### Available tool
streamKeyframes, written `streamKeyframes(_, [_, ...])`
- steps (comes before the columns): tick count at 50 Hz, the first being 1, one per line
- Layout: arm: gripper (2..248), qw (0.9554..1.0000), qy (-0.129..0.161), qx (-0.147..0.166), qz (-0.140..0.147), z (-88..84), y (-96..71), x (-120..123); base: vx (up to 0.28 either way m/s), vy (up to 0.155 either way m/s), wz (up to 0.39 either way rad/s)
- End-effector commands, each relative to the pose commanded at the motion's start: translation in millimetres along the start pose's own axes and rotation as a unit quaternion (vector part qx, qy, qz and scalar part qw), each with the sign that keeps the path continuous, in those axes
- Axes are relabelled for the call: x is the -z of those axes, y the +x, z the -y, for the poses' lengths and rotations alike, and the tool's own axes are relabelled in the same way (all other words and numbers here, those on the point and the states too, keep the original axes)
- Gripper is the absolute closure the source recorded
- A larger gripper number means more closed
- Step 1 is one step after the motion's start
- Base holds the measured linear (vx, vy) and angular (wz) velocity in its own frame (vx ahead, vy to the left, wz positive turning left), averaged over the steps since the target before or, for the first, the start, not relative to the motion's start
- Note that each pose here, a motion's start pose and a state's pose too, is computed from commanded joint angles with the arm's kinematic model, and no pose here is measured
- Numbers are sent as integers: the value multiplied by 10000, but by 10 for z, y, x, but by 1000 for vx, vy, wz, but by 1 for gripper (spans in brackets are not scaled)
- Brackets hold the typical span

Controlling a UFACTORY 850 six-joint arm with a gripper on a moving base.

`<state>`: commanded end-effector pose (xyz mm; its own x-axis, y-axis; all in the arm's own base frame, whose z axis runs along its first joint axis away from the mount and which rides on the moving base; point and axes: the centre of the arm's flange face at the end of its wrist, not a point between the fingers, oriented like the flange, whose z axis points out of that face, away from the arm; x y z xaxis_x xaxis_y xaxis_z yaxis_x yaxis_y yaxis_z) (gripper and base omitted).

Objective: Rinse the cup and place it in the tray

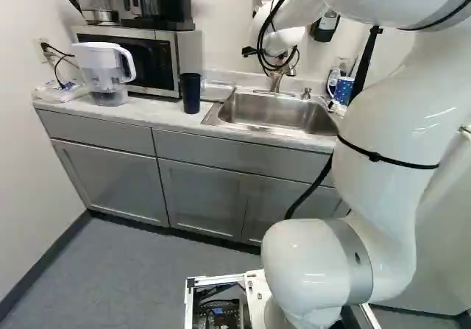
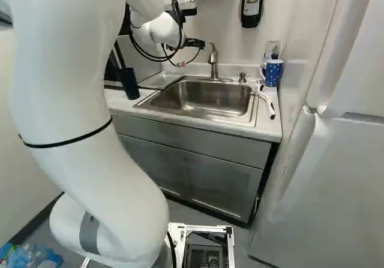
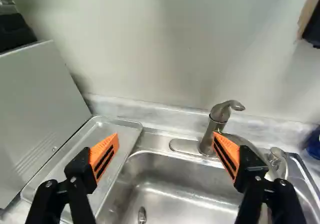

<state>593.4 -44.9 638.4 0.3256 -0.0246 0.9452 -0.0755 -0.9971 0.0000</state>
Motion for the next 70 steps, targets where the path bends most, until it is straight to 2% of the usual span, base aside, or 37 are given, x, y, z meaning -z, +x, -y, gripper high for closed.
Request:
streamKeyframes(13, [3, 9997, -64, -24, 215, -85, 27, -259, 0, 0, 0])
streamKeyframes(33, [3, 9998, -152, -55, 153, -212, 115, -611, 0, 0, 0])
streamKeyframes(56, [3, 9996, -234, -84, 108, -337, 157, -795, 0, 0, 0])
streamKeyframes(70, [3, 9996, -240, -86, 104, -346, 160, -811, 0, 0, 0])
